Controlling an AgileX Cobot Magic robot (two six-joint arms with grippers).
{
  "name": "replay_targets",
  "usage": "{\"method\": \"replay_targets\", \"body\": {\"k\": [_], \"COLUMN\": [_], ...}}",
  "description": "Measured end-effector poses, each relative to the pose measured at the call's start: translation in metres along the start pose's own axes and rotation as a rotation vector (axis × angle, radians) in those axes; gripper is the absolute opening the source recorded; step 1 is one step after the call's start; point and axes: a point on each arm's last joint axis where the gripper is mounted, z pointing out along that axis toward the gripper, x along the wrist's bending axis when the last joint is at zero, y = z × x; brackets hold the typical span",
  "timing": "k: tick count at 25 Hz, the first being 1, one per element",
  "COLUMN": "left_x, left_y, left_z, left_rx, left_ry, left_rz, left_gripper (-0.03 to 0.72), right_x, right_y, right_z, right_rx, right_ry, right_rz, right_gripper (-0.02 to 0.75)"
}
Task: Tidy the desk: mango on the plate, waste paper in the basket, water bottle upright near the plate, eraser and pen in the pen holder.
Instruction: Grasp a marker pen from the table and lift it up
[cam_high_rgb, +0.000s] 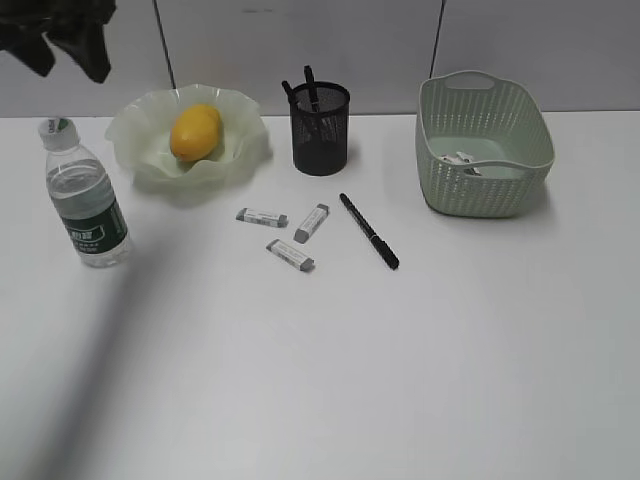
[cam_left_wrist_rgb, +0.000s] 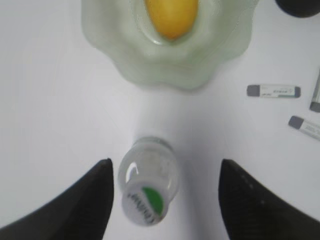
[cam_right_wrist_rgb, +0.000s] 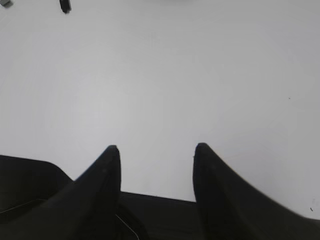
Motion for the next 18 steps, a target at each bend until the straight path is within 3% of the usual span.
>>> {"method": "replay_targets", "body": {"k": [5, 11, 18], "left_x": [0.025, 0.044, 0.038], "left_y": [-0.033, -0.085, -0.158], "left_z": [-0.020, -0.054, -0.086], "left_rx": [0.026, 0.026, -0.017], "left_ry": [0.028, 0.059, 0.071], "left_rz": [-0.045, -0.092, -0.101], "left_gripper": [0.499, 0.499, 0.499], "right_x": [0.006, 0.017, 0.033], "right_y": [0.021, 0.060, 0.106], "right_z": [0.016, 0.049, 0.095], "right_rx": [0.067, 0.191, 0.301], "right_ry": [0.042, 0.076, 0.161], "right_rz": [-0.052, -0.121, -0.117], "right_gripper": [0.382, 0.382, 0.382]}}
